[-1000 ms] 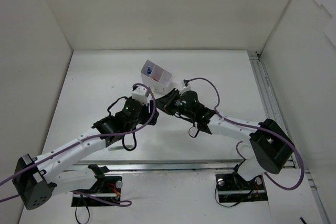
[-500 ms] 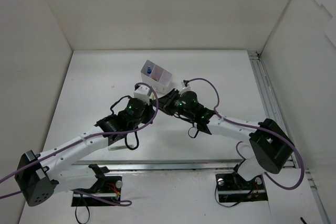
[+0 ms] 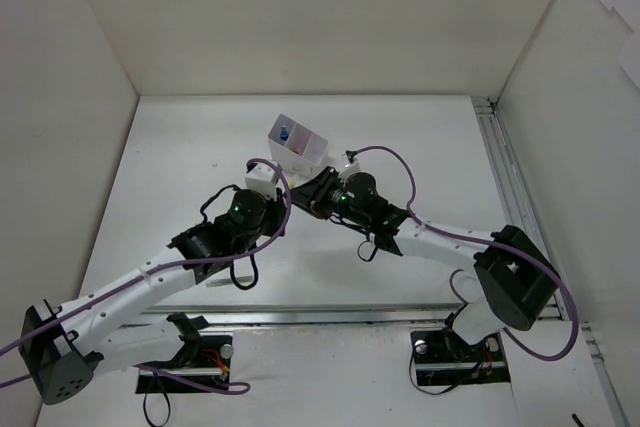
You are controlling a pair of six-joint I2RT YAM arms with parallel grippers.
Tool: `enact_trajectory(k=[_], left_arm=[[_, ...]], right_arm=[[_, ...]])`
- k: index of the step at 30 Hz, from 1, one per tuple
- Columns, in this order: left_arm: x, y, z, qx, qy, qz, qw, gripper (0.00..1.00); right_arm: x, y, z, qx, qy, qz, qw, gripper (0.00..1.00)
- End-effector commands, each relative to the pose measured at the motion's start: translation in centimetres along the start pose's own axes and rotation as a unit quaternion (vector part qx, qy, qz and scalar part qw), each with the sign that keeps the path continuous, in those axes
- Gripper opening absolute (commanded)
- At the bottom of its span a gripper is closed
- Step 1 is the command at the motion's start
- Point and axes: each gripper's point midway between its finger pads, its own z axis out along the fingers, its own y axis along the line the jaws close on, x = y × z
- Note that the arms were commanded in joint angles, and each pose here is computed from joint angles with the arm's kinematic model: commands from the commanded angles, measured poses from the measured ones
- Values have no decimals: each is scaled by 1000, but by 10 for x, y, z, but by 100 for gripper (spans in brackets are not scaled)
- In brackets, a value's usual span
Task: Sort the stationery into containers
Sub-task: Pick up the pen from the center of the board, then place the pen in the storage box.
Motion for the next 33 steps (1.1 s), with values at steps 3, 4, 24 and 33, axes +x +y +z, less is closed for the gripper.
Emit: enact_trajectory(k=[3, 4, 24, 33], left_arm=[[-41, -17, -25, 46, -66, -27, 996, 0], [-42, -17, -29, 48, -67, -28, 996, 0], [-79, 10, -15, -31, 6, -15, 999, 0], [-108, 19, 39, -28, 122, 12, 992, 0]], right_arm=[[-17, 34, 0, -50, -6, -35, 998, 35], [-19, 38, -2, -56, -7, -39, 998, 35], [-128, -9, -113, 58, -222, -105, 968, 98], [-158, -31, -214, 182, -360, -177, 898, 98]])
